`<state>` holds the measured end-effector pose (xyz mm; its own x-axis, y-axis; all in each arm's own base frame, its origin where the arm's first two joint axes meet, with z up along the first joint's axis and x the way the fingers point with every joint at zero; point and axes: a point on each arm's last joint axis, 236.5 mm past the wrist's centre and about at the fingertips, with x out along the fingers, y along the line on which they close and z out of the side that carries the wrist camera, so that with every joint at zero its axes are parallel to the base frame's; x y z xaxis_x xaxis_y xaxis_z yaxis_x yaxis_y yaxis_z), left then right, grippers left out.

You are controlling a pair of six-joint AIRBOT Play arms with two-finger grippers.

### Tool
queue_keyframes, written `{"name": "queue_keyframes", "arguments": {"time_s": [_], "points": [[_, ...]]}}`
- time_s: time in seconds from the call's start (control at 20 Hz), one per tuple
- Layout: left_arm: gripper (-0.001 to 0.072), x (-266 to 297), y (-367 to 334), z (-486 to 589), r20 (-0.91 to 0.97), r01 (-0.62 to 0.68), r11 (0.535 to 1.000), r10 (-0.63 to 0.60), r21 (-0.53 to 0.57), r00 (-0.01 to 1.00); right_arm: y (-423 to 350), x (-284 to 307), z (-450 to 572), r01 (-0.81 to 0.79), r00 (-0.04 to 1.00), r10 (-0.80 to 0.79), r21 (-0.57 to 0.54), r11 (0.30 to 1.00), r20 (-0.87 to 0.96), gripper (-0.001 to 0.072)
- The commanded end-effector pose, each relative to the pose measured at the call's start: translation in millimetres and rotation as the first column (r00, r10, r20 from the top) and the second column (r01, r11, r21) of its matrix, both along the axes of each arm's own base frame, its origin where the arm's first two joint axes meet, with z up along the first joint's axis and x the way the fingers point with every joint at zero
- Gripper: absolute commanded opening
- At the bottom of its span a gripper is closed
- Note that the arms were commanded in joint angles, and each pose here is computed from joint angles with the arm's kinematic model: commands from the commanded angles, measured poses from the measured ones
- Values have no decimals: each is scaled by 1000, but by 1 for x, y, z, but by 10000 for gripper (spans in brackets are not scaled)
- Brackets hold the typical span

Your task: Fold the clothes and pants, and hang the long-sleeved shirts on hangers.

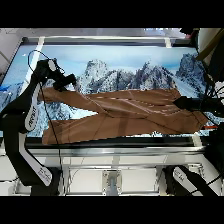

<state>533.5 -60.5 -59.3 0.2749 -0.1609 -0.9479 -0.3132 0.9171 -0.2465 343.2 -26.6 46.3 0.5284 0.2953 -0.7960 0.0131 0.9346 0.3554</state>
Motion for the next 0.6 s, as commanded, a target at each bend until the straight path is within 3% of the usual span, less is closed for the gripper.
{"name": "queue_keyframes", "arguments": {"time_s": [0.0,0.3,0.4,0.5,0.55], "points": [[640,-4,-21,-14,-28,33,999,-34,-23,999,-1,2,0,5,1000,-5,-5,1000,7,390],[620,-25,-25,-45,-148,45,999,-47,-21,988,-2,2,0,4,1000,-4,-7,1000,7,390],[471,-29,-14,-45,-172,20,1000,-24,-23,985,-2,2,0,5,1000,-5,-8,1000,7,390],[370,-36,-5,-46,-208,7,1000,-11,-23,978,-2,2,0,6,1000,-6,-8,1000,8,390],[278,-38,0,-46,-217,-1,1000,-4,-23,976,-2,2,0,7,1000,-6,-9,1000,9,390]]}}
